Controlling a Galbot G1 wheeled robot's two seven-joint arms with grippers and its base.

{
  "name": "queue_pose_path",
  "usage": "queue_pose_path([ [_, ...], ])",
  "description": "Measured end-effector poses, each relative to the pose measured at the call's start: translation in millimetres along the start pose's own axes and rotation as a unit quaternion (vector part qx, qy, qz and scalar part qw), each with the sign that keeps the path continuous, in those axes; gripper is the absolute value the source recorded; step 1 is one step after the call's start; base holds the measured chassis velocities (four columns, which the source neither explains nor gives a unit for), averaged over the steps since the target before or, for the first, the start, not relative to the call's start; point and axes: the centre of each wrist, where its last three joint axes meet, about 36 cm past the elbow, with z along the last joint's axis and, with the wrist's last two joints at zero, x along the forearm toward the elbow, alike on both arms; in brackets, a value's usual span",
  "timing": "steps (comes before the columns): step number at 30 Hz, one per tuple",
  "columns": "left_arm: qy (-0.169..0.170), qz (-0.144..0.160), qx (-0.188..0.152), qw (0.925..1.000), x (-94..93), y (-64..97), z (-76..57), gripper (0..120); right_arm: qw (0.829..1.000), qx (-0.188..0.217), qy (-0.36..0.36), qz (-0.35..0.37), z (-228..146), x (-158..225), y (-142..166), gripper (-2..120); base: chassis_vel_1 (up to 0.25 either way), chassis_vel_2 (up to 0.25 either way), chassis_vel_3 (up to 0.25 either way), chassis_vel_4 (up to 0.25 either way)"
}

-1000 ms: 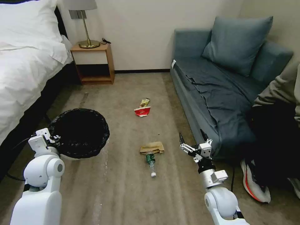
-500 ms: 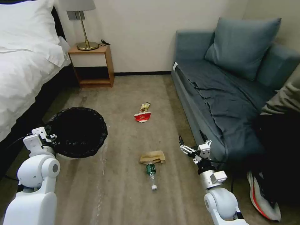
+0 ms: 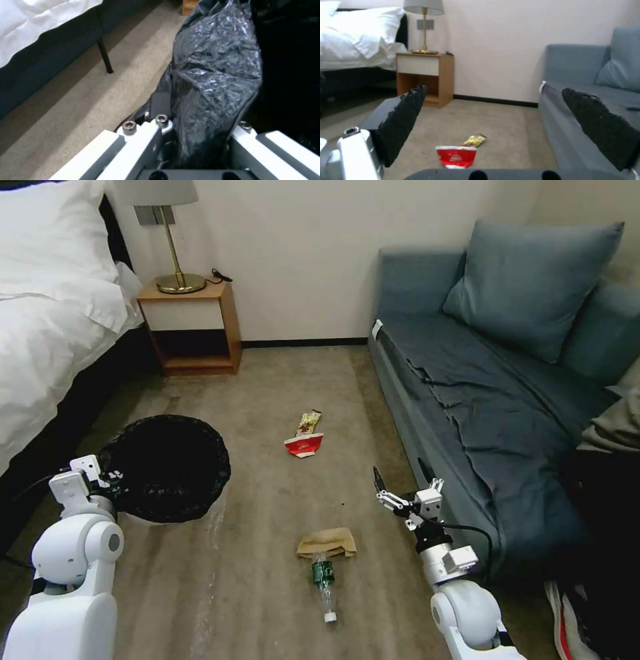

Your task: Pick up the trash bin, then pick up the garbage on the floor and place it into the trash bin.

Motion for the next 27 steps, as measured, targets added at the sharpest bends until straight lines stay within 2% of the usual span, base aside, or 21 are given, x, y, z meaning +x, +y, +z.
queue_pose_path([
  [9,0.008,0.000,-0.012,0.9999,1.2,-4.9,8.7,2,0.995,-0.052,0.080,-0.001,-5.9,-5.8,32.2,100,0.000,0.000,0.000,0.000],
  [11,0.013,-0.001,-0.016,0.9998,0.1,-8.5,14.5,2,0.990,-0.067,0.128,0.002,-5.7,-10.4,42.7,100,0.000,0.000,0.000,0.000],
  [12,0.013,-0.001,-0.016,0.9998,0.1,-8.5,14.5,2,0.990,-0.067,0.128,0.002,-5.7,-10.4,42.7,100,0.000,0.000,0.000,0.000],
  [14,0.017,-0.004,-0.019,0.9997,-1.4,-10.6,18.2,2,0.980,-0.091,0.177,0.013,-6.2,-13.8,52.7,100,0.000,0.000,0.000,0.000],
  [15,0.017,-0.004,-0.019,0.9997,-1.4,-10.6,18.2,2,0.980,-0.091,0.177,0.013,-6.2,-13.8,52.7,100,0.000,0.000,0.000,0.000],
  [16,0.019,-0.007,-0.022,0.9996,-2.6,-11.4,20.3,2,0.972,-0.106,0.210,0.025,-7.2,-16.9,60.1,100,0.000,0.000,0.000,0.000],
  [17,0.019,-0.007,-0.022,0.9996,-2.6,-11.4,20.3,2,0.972,-0.106,0.210,0.025,-7.2,-16.9,60.1,100,0.000,0.000,0.000,0.000],
  [19,0.022,-0.014,-0.028,0.9993,-5.9,-14.1,23.7,2,0.950,-0.113,0.288,0.040,-10.5,-22.7,72.4,100,0.000,0.000,0.000,0.000],
  [20,0.022,-0.014,-0.028,0.9993,-5.9,-14.1,23.7,2,0.950,-0.113,0.288,0.040,-10.5,-22.7,72.4,100,0.000,0.000,0.000,0.000],
  [22,0.025,-0.017,-0.034,0.9990,-9.5,-19.8,27.4,2,0.921,-0.092,0.377,0.046,-15.5,-28.3,79.5,100,0.000,0.000,0.000,0.000],
  [23,0.029,-0.018,-0.035,0.9988,-9.9,-22.9,30.8,2,0.900,-0.089,0.425,0.039,-16.2,-31.8,82.3,100,0.000,0.000,0.000,0.000],
  [24,0.029,-0.018,-0.035,0.9988,-9.9,-22.9,30.8,2,0.900,-0.089,0.425,0.039,-16.2,-31.8,82.3,100,0.000,0.000,0.000,0.000],
  [26,0.036,-0.020,-0.034,0.9986,-10.5,-28.4,36.8,2,0.882,-0.085,0.464,0.024,-15.2,-36.4,84.6,100,0.000,0.000,0.000,0.000],
  [27,0.036,-0.020,-0.034,0.9986,-10.5,-28.4,36.8,2,0.882,-0.085,0.464,0.024,-15.2,-36.4,84.6,100,0.000,0.000,0.000,0.000],
])
